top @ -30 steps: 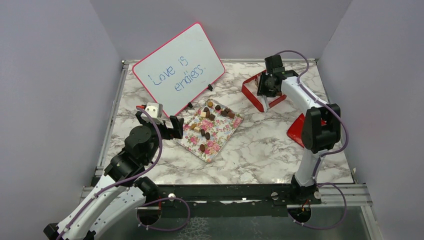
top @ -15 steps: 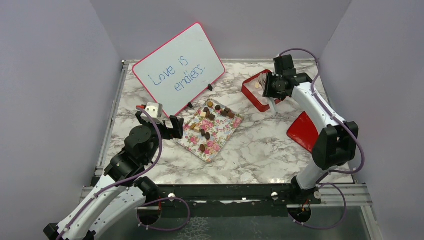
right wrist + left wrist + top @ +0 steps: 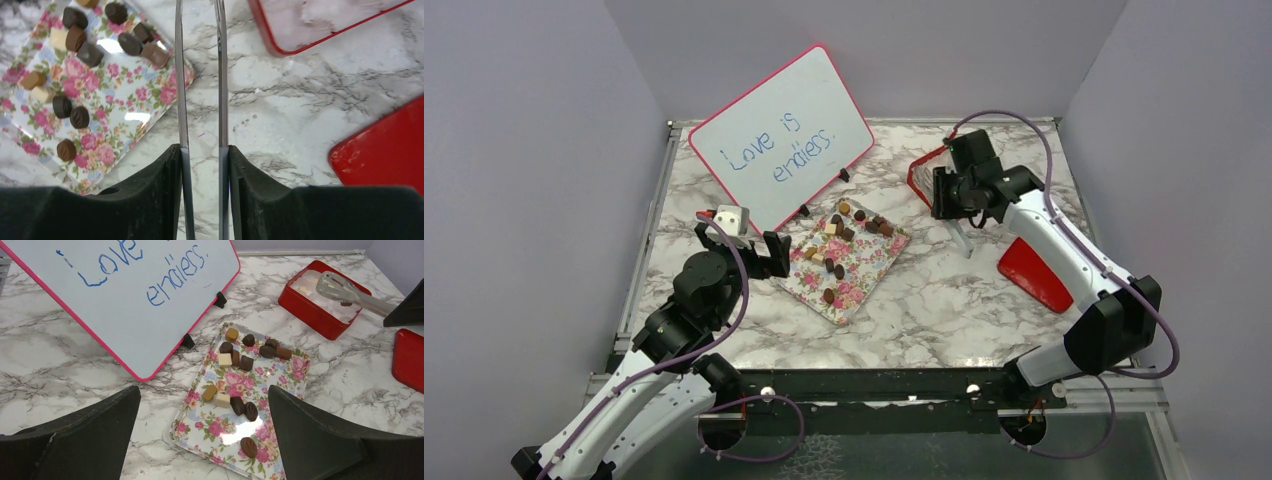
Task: Pack the chocolate
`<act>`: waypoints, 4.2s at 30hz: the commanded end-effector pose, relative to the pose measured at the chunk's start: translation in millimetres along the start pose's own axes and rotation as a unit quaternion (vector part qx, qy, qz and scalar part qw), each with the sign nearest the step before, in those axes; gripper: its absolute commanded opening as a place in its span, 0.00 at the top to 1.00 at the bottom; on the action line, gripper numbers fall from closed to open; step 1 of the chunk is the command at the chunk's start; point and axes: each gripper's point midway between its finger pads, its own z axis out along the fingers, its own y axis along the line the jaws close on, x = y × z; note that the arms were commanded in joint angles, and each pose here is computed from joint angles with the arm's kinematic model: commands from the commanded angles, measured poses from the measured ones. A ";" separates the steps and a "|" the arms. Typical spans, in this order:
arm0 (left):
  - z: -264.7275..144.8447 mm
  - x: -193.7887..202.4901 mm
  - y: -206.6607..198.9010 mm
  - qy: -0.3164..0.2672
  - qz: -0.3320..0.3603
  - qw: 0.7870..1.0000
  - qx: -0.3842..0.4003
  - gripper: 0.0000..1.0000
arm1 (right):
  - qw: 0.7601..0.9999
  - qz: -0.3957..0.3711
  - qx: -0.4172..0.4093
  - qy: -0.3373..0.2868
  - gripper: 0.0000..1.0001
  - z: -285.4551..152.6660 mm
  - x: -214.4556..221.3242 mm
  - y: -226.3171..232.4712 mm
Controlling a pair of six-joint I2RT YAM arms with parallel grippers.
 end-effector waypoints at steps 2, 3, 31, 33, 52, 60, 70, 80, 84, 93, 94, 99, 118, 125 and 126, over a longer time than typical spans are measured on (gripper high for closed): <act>-1.0 -5.1 5.8 -0.013 0.003 1.000 -0.014 0.01 | 1.000 -0.030 -0.004 -0.002 0.60 -18.2 13.2 18.4; -1.0 -4.8 5.9 -0.012 0.004 1.000 -0.014 0.01 | 0.999 -0.033 -0.007 -0.002 0.60 -19.1 16.0 22.4; -18.4 -26.5 28.5 -0.059 -0.019 0.996 -0.060 0.01 | 0.974 -0.206 -0.047 0.088 0.57 -27.1 130.2 179.3; -21.2 -29.2 31.9 -0.067 -0.024 0.995 -0.066 0.01 | 0.973 -0.209 -0.044 0.092 0.56 -31.7 138.4 183.4; -32.8 -38.7 39.8 -0.097 -0.044 0.992 -0.075 0.01 | 0.966 -0.227 -0.028 0.120 0.56 -39.9 190.6 212.8; -32.4 -38.2 40.1 -0.095 -0.041 0.992 -0.076 0.01 | 0.967 -0.225 -0.035 0.115 0.55 -37.2 191.2 220.0; -32.2 -38.0 40.8 -0.095 -0.042 0.992 -0.078 0.01 | 0.968 -0.224 -0.051 0.102 0.55 -41.5 183.8 230.1; -33.8 -38.8 41.7 -0.099 -0.045 0.991 -0.078 0.01 | 0.964 -0.234 -0.058 0.114 0.55 -36.9 192.5 231.7; -33.5 -38.6 41.2 -0.098 -0.044 0.991 -0.077 0.01 | 0.960 -0.243 -0.061 0.124 0.55 -33.5 198.3 232.7; -33.9 -38.5 42.0 -0.099 -0.045 0.991 -0.078 0.01 | 0.955 -0.258 -0.055 0.138 0.56 -24.4 207.5 233.4; -34.0 -38.9 42.0 -0.099 -0.045 0.991 -0.078 0.01 | 0.954 -0.260 -0.052 0.139 0.56 -23.6 207.9 232.4; -33.9 -38.3 42.2 -0.099 -0.045 0.991 -0.079 0.01 | 0.954 -0.262 -0.035 0.142 0.62 -21.4 208.9 226.7; -32.2 -37.3 40.8 -0.095 -0.042 0.992 -0.077 0.01 | 0.960 -0.255 0.003 0.117 0.72 -33.8 191.8 206.1; -29.7 -35.2 39.0 -0.090 -0.040 0.992 -0.074 0.01 | 0.966 -0.240 0.013 0.091 0.74 -40.3 169.6 194.1; -29.1 -35.0 38.5 -0.089 -0.039 0.993 -0.074 0.01 | 0.968 -0.236 0.017 0.088 0.74 -40.8 165.1 190.3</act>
